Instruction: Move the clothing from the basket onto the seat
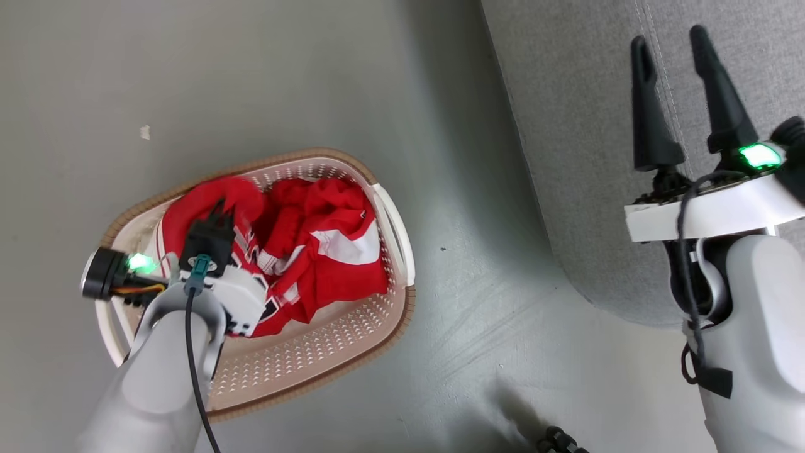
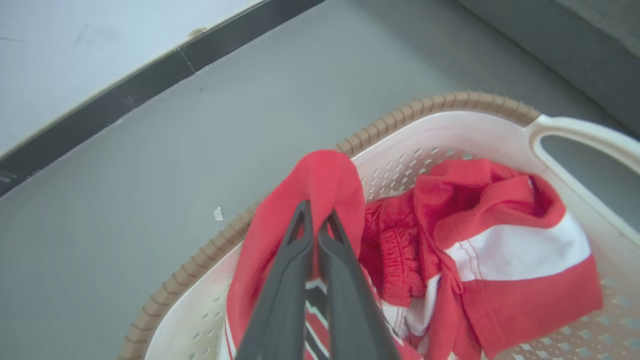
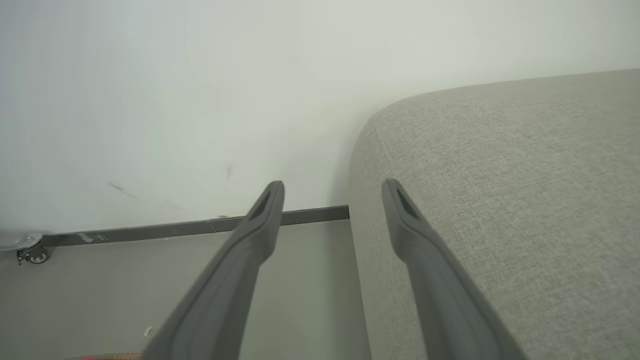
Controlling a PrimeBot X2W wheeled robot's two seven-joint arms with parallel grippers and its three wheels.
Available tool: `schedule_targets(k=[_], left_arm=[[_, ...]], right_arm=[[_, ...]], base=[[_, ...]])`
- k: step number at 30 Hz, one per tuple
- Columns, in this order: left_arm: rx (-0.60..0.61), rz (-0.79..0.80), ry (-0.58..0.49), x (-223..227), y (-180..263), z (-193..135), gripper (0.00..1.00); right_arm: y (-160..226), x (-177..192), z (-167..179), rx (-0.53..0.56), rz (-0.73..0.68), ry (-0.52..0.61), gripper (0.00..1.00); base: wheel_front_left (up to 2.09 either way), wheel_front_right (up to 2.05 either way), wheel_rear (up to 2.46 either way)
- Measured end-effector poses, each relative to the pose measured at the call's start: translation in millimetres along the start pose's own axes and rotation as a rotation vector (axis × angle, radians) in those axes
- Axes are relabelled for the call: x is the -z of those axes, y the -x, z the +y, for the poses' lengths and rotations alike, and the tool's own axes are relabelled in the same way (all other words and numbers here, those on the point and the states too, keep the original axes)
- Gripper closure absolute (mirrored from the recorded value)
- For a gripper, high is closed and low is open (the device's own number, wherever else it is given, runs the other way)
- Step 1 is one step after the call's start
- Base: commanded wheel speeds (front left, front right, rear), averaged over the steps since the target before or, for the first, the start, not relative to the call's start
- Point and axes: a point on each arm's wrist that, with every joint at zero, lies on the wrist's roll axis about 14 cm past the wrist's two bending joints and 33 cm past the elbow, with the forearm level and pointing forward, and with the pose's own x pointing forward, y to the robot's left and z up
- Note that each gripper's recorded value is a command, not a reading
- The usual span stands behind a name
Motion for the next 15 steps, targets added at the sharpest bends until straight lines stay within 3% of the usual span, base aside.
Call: schedule_targets(k=[15], left_arm=[[-0.085,-0.322,0.040,-106,37,25,1.00]], right_arm=[[0,-7,44,-0.147,0.004,0.043,0.00]], base=[[0.00,0.00,0.00]])
